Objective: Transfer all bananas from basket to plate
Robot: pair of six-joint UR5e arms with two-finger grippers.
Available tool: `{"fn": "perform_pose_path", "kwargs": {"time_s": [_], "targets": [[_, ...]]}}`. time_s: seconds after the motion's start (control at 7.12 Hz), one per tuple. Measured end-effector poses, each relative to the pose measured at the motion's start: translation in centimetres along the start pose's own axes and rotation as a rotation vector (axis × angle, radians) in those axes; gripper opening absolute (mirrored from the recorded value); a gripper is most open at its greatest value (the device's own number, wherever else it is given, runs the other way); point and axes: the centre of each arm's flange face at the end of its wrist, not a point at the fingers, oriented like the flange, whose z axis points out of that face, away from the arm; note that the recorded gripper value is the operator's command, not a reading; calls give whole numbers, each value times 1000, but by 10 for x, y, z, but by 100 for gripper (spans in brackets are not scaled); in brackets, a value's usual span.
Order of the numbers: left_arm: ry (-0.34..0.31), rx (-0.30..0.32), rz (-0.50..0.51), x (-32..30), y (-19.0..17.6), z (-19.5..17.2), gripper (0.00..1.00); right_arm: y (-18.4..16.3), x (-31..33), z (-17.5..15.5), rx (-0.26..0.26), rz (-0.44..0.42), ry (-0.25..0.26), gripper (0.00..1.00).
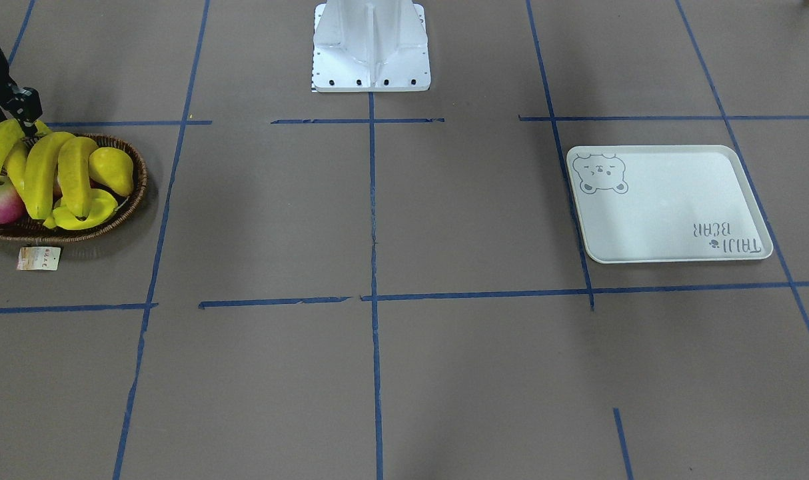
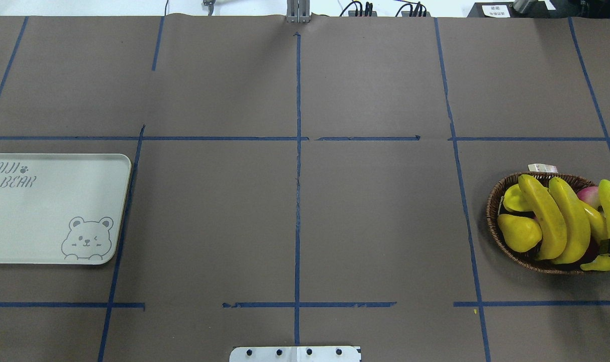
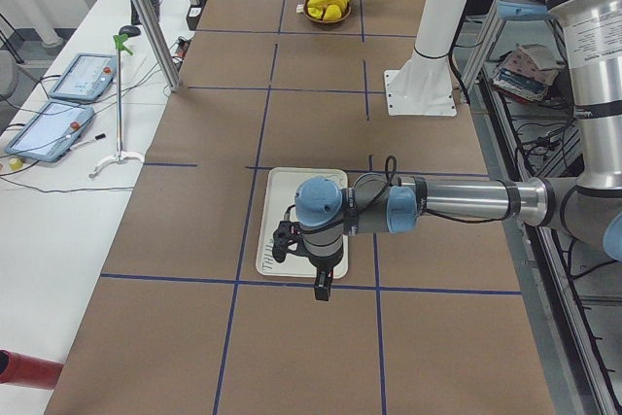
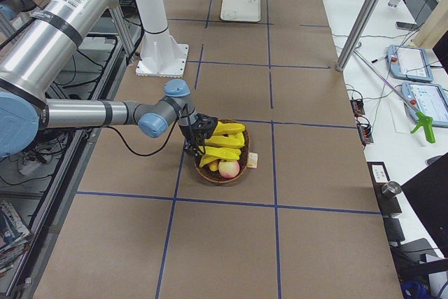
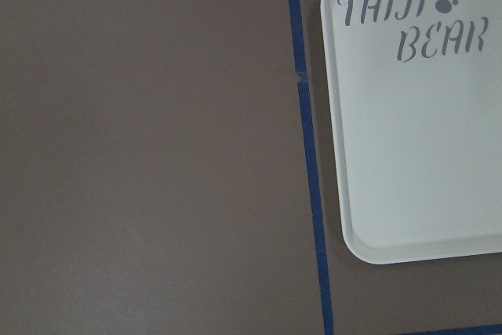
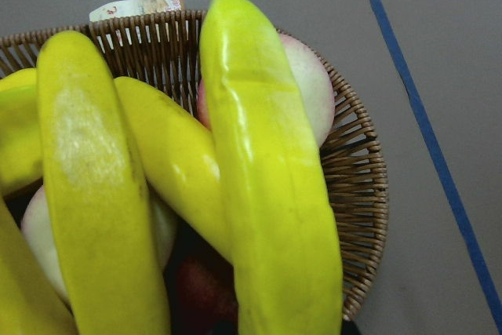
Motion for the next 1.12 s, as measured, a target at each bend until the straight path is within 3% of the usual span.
{"fn": "perform_pose_path", "kwargs": {"time_s": [0.14, 0.28, 0.7, 1.12], "targets": [[0, 0, 0, 0, 0, 0, 100, 0, -1, 0, 0, -1, -1, 4], [0, 1, 1, 1, 0, -1, 100, 0, -1, 0, 0, -1, -3, 2], [-3, 11, 14, 5, -3, -5, 100, -2, -7, -16, 7, -40, -30, 0], [-8, 35, 32, 12, -18, -15, 100, -3, 0, -55, -53, -132, -87, 0]]}}
